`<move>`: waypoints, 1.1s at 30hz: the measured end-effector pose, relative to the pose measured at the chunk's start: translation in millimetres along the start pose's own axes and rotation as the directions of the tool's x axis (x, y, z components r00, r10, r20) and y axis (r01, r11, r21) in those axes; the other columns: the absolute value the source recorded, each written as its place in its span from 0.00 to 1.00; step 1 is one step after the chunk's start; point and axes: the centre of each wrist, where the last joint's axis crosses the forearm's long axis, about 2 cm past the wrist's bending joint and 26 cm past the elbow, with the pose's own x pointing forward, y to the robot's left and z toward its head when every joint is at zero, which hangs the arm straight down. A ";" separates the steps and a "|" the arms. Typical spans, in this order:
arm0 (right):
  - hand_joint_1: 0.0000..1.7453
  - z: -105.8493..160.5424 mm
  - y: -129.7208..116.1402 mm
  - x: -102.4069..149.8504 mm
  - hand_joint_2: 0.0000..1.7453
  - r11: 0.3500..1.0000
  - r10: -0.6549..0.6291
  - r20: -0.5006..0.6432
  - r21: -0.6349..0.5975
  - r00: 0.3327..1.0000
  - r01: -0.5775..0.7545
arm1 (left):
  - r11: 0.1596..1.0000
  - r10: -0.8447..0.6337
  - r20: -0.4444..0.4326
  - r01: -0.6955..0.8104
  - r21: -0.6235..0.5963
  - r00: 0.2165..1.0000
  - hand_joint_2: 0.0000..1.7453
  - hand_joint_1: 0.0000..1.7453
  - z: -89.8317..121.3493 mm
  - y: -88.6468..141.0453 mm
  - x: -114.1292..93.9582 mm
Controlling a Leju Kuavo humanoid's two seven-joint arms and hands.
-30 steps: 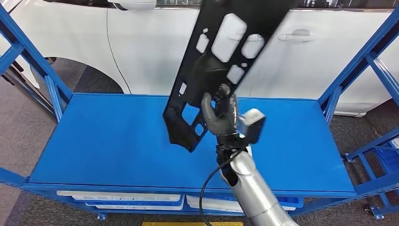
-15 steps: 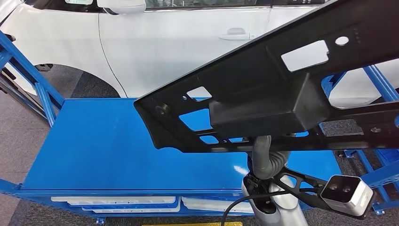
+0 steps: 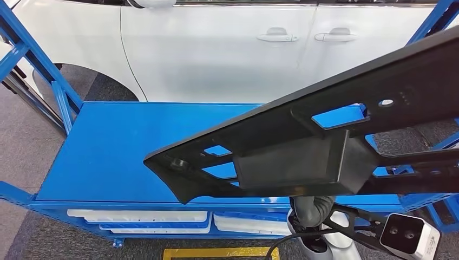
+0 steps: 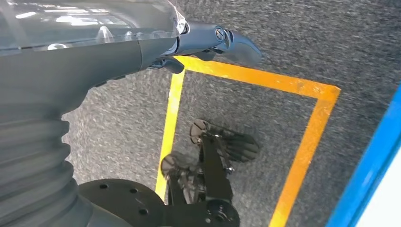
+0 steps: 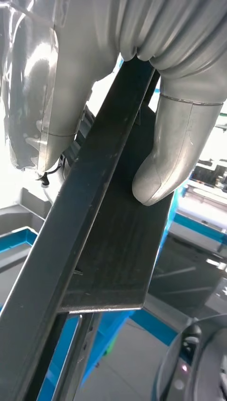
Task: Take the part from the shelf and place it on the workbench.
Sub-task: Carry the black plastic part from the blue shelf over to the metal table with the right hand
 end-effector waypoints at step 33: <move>1.00 -5.4 -13.2 1.4 1.00 0.993 0.114 -0.008 -0.034 0.993 -0.114 | 0.997 -0.071 -0.069 0.071 0.005 0.995 1.00 0.00 -1.9 0.7 4.6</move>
